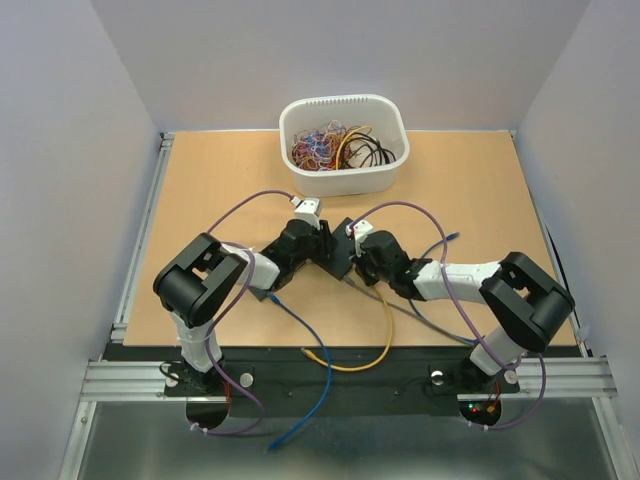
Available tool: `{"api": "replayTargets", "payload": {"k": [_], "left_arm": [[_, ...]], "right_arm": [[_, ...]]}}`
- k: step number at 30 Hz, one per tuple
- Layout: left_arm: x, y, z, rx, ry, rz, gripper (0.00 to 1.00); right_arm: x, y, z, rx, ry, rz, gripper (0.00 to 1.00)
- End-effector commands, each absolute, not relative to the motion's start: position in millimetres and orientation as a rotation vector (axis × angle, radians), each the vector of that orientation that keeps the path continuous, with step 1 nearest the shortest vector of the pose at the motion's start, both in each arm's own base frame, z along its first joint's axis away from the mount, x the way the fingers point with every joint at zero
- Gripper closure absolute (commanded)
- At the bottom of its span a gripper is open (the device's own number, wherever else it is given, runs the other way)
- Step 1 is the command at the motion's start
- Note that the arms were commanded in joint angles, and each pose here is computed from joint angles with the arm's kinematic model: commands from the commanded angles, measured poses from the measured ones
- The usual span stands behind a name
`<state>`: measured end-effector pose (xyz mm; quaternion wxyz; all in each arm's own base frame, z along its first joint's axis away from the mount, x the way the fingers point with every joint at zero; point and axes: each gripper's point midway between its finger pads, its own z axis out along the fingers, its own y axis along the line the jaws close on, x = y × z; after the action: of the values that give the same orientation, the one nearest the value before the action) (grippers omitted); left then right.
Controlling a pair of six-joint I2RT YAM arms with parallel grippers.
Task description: Insert the plug into the switch port
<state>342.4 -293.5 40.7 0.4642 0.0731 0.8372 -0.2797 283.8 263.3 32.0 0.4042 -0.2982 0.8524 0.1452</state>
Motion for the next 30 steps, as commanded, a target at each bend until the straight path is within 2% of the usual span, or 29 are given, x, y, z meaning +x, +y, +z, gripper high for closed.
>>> {"api": "replayTargets", "payload": {"k": [1,10,16,19,20,27,30], "left_arm": [[253,-334,-2,0.429,2.328,-0.879,0.53],[315,-289,-15,0.219,2.400,-0.693,0.52],[342,-259,-10,0.142,2.408,-0.568,0.50],[357,-249,-2,0.101,2.396,-0.531,0.49],[360,-248,1,0.092,2.392,-0.525,0.49],[377,-231,17,0.033,2.365,-0.491,0.48],[385,-223,25,0.009,2.348,-0.469,0.46]], "right_arm": [[335,325,138,-0.538,1.737,0.587,1.00],[345,292,109,-0.405,1.891,0.399,0.99],[340,281,106,-0.381,1.929,0.369,0.83],[338,276,108,-0.376,1.941,0.349,0.71],[337,272,109,-0.370,1.949,0.333,0.64],[327,256,122,-0.326,1.951,0.315,0.47],[322,246,131,-0.270,1.943,0.318,0.45]]}}
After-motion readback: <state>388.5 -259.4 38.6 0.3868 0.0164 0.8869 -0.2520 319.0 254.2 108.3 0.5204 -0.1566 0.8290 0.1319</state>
